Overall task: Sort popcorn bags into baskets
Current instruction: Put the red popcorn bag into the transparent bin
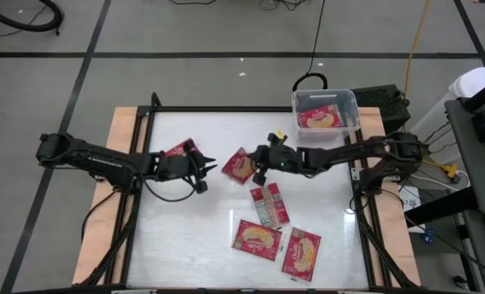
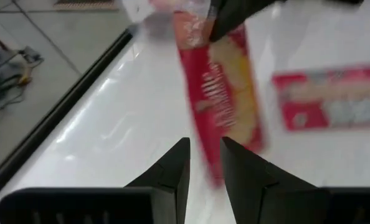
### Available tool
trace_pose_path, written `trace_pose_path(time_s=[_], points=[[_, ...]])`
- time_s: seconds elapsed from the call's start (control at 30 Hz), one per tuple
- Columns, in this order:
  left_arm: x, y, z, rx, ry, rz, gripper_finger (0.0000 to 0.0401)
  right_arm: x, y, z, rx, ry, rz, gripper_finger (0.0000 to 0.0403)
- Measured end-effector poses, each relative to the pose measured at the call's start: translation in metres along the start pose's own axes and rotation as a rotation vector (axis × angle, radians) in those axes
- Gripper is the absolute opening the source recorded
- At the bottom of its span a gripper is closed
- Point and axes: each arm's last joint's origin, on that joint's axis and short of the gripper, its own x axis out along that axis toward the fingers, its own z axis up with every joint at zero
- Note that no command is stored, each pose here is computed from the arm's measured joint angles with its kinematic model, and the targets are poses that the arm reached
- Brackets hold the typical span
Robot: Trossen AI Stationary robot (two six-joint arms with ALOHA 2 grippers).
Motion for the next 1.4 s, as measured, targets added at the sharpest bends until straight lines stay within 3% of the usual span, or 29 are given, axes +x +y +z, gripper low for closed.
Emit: trace_pose_path(time_s=[0.17,0.33,0.43,0.57,0.73,0.87,0.97,1.03,1.23,1.4], points=[[0.003,-0.007,0.008,-0.049,-0.084,-0.045,0.0093,-0.013,0.016,0.002,-0.029,-0.014,-0.109,0.0],[0.018,-0.01,-0.002,-0.005,-0.021,-0.108,0.0103,-0.019,0.028,-0.012,0.026,-0.061,-0.107,0.0],[0.032,-0.013,-0.013,-0.003,0.05,-0.131,0.0134,-0.023,0.033,-0.024,0.061,-0.127,-0.083,0.0],[0.05,-0.014,-0.028,-0.015,0.118,-0.058,0.019,-0.03,0.037,-0.041,0.096,-0.21,-0.038,0.0],[0.074,-0.016,-0.037,-0.009,0.087,-0.039,0.0253,-0.034,0.037,-0.053,0.114,-0.247,-0.003,0.0],[0.089,-0.015,-0.042,0.035,0.045,-0.047,0.0268,-0.035,0.038,-0.055,0.107,-0.24,0.012,0.0],[0.095,-0.012,-0.044,0.049,0.027,-0.081,0.0243,-0.035,0.038,-0.056,0.103,-0.236,0.012,0.0],[0.097,-0.01,-0.044,0.053,0.016,-0.115,0.0205,-0.035,0.038,-0.056,0.103,-0.236,0.012,0.0],[0.095,-0.012,-0.039,0.085,-0.022,-0.194,0.0032,-0.034,0.038,-0.057,0.096,-0.226,0.011,0.0],[0.082,-0.005,-0.031,0.141,0.004,-0.203,0.003,-0.034,0.038,-0.057,0.114,-0.226,0.015,0.0001]])
